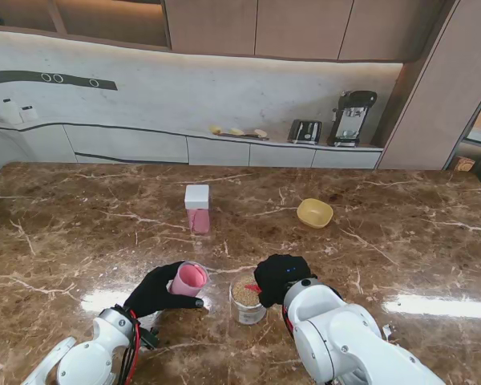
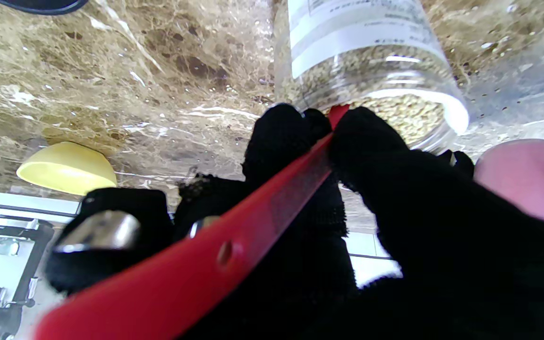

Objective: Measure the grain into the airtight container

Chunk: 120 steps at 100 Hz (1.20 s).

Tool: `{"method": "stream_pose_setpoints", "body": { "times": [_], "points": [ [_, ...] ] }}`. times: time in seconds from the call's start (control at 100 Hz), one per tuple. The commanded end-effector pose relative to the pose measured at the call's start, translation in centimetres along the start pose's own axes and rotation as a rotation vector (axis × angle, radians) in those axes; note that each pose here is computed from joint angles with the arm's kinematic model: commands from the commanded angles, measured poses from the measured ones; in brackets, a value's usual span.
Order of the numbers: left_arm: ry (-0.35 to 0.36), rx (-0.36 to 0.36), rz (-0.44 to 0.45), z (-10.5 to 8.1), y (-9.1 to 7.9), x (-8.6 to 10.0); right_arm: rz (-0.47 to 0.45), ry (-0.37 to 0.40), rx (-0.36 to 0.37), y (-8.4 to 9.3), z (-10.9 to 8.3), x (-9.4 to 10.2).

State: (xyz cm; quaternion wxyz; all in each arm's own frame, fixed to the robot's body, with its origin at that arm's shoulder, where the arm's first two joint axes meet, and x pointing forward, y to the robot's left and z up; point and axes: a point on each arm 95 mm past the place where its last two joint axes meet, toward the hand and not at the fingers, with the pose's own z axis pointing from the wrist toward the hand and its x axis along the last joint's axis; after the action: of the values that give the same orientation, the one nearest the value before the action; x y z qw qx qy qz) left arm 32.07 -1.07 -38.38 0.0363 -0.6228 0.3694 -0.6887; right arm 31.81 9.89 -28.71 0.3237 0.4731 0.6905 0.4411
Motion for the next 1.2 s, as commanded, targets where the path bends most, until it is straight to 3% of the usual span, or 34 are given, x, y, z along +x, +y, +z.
{"method": "stream_pose_setpoints", "body": {
  "times": [0.0, 1.19],
  "points": [
    [-0.007, -0.008, -0.001, -0.3, 0.4, -0.3, -0.003, -0.017, 0.032, -0.8, 0.2, -0.4],
    [-0.007, -0.001, 0.0, -0.4, 0.4, -0.3, 0.216, -0.065, 0.154, -0.7, 1.3, -2.0]
  ]
}}
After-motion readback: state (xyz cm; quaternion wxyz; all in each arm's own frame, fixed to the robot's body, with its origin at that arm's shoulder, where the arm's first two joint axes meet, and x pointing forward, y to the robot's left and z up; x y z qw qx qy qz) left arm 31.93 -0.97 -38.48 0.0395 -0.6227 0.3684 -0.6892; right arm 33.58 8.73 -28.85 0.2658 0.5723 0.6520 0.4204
